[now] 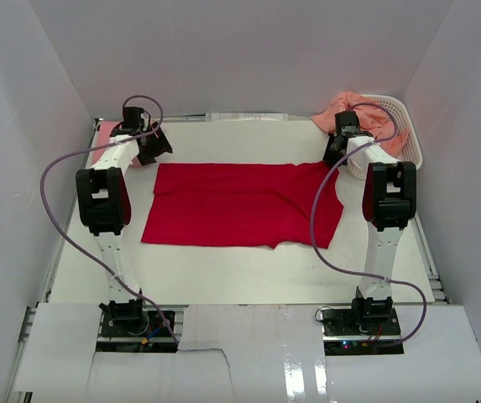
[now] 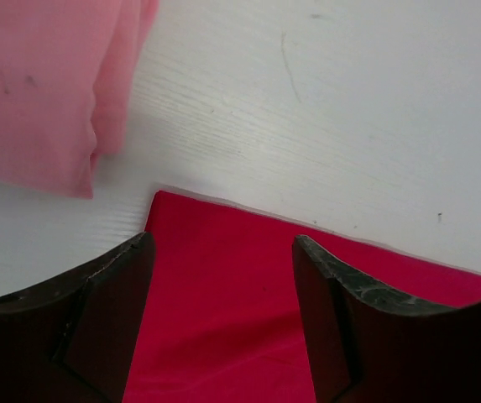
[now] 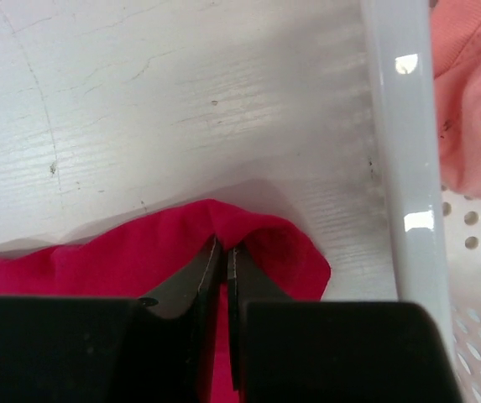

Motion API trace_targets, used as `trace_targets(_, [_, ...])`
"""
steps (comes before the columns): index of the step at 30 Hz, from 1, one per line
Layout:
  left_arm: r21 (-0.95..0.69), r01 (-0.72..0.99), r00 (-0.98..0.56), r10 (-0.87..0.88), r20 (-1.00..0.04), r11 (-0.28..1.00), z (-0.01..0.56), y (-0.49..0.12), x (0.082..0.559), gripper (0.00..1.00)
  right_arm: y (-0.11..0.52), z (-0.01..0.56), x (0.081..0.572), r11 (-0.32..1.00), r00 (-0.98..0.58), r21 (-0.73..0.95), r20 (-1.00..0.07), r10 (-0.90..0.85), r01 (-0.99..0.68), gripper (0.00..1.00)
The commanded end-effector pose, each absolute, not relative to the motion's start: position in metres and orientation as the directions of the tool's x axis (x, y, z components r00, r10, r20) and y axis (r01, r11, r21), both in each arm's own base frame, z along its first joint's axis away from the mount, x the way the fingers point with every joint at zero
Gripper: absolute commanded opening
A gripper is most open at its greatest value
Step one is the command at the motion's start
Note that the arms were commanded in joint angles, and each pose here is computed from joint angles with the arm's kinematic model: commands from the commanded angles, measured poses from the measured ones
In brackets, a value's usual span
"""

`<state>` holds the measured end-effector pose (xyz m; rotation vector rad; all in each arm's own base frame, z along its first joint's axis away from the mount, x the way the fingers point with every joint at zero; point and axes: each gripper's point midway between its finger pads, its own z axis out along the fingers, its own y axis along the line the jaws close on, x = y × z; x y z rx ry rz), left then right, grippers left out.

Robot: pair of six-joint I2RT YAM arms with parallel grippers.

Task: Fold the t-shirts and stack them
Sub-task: Fold the flattened tshirt in 1/3 of the way

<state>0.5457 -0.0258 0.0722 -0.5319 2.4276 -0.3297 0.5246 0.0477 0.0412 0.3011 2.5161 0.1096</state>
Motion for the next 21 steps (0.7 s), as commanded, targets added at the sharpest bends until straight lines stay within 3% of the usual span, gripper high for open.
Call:
trace_targets(1, [-0.355,-0.265,-0.622,-0.440,-0.648,0.897,0.145,-0.017,0.550,0.77,0.048,0.048,0.535,0.970,-0.786,0.157,-0.569,0.240,0.183,0.08])
trace_targets(16, [-0.257,-0.285,-0.747,-0.382,-0.544,0.923,0.074,-0.039,0.536,0.72,0.051,0.046,0.534,0.970,-0.792,0.170,-0.560,0.241,0.176,0.08])
trace_targets(18, [-0.253,-0.279,-0.753,-0.374,-0.542,0.927,0.071,-0.041,0.538,0.69,0.051,0.047,0.535,0.970,-0.791,0.170,-0.563,0.242,0.175,0.08])
trace_targets(21, [-0.239,-0.264,-0.776,-0.353,-0.523,0.934,0.059,-0.049,0.540,0.55,0.052,0.048,0.537,0.969,-0.790,0.175,-0.562,0.243,0.173,0.08])
